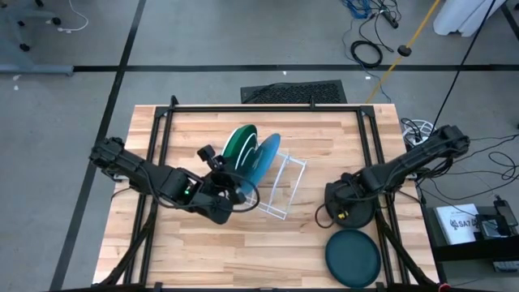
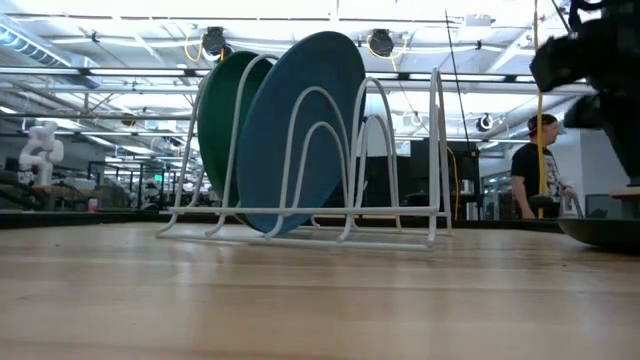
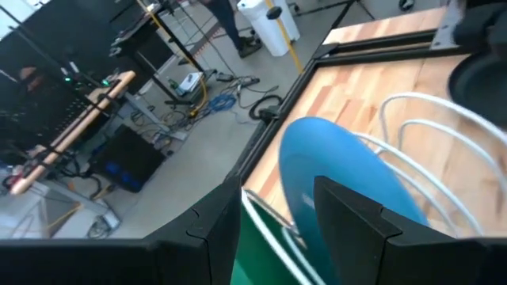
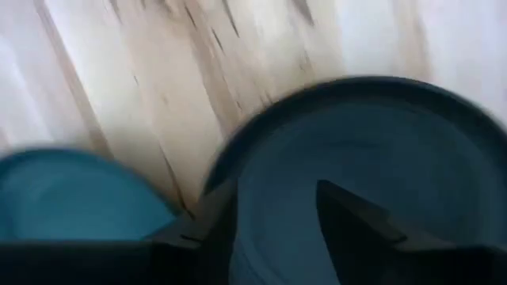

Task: Sort dishes
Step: Put the black plate in the dish rack

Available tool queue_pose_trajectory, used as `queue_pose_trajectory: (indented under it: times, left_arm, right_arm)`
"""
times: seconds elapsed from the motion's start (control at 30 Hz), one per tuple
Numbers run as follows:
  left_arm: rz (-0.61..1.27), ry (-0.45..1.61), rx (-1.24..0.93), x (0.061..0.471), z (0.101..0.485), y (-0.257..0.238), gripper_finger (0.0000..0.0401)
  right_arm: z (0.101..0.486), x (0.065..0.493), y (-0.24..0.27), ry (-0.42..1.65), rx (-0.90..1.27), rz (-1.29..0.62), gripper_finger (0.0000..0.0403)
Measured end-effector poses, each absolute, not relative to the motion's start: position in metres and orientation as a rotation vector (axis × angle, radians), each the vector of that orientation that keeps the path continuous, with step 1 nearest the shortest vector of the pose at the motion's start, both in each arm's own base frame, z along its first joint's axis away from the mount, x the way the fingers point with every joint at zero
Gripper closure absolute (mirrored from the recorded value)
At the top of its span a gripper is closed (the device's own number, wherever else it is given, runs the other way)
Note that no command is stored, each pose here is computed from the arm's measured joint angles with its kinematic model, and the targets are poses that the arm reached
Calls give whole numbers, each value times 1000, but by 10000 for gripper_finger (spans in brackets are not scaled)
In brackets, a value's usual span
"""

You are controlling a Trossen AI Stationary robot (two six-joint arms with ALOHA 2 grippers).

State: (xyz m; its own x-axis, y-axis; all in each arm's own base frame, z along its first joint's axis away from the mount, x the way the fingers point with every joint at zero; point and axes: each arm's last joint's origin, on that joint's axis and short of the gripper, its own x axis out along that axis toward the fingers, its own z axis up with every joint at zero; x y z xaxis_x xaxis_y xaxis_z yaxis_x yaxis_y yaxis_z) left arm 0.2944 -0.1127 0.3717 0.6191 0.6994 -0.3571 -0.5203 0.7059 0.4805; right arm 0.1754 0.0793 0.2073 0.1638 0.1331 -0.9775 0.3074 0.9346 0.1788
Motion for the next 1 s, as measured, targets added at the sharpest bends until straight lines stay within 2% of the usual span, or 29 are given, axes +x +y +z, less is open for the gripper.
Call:
queue_pose_trajectory:
  times: [0.2,0.47,0.67,0.8,1.0]
  left_arm:
    - [746,543,372,292,374,-111,232]
    - [749,547,398,289,377,-109,232]
    - [766,534,409,288,378,-110,232]
    - [770,532,411,288,378,-110,232]
    - [772,531,411,288,378,-110,232]
  right_arm:
    - [181,181,87,1382,501,-206,205]
    - [159,197,99,1397,546,-257,203]
    - [144,201,101,1446,562,-363,203]
    - [138,202,101,1467,551,-383,223]
    - [138,202,102,1459,548,-384,302]
